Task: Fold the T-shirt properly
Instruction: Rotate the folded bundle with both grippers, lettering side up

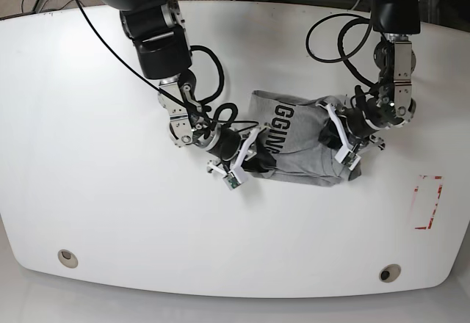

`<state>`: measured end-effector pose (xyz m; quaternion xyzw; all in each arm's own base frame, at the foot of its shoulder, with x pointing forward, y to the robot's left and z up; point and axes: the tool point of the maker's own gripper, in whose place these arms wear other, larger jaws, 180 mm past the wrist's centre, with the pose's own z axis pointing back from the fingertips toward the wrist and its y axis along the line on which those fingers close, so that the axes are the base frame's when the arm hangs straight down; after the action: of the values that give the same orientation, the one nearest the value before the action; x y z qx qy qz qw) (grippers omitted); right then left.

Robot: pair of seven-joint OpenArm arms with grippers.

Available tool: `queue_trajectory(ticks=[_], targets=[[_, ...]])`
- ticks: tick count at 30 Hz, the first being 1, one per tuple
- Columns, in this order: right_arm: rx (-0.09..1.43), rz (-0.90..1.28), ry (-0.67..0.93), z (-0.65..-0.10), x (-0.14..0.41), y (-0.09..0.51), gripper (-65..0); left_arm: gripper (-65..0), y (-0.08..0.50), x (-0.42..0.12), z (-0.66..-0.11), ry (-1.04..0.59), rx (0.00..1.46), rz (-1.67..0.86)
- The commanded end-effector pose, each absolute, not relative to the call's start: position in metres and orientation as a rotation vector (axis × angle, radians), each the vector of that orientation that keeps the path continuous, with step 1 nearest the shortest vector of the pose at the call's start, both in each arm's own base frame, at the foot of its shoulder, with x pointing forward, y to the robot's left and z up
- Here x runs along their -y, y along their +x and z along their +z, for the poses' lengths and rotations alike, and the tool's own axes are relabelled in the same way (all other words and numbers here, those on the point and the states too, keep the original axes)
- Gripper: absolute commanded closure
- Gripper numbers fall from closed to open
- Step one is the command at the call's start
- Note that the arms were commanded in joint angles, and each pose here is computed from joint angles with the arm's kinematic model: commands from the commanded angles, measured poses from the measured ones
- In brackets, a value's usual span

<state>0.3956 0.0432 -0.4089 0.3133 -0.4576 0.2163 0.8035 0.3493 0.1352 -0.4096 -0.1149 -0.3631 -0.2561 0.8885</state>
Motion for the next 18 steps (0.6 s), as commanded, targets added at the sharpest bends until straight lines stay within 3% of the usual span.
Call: queue_trajectory(ticks=[1, 18], targets=[[0.981, 0.473, 0.621, -0.414, -0.025, 0.392, -9.5, -11.9, 0.355, -0.145, -0.421, -0.165, 0.698, -0.58], [0.977, 0.341, 0.569, -0.431, 0.023, 0.283, -9.5, -11.9, 0.389, -0.124, -0.4, -0.117, 0.737, -0.712]])
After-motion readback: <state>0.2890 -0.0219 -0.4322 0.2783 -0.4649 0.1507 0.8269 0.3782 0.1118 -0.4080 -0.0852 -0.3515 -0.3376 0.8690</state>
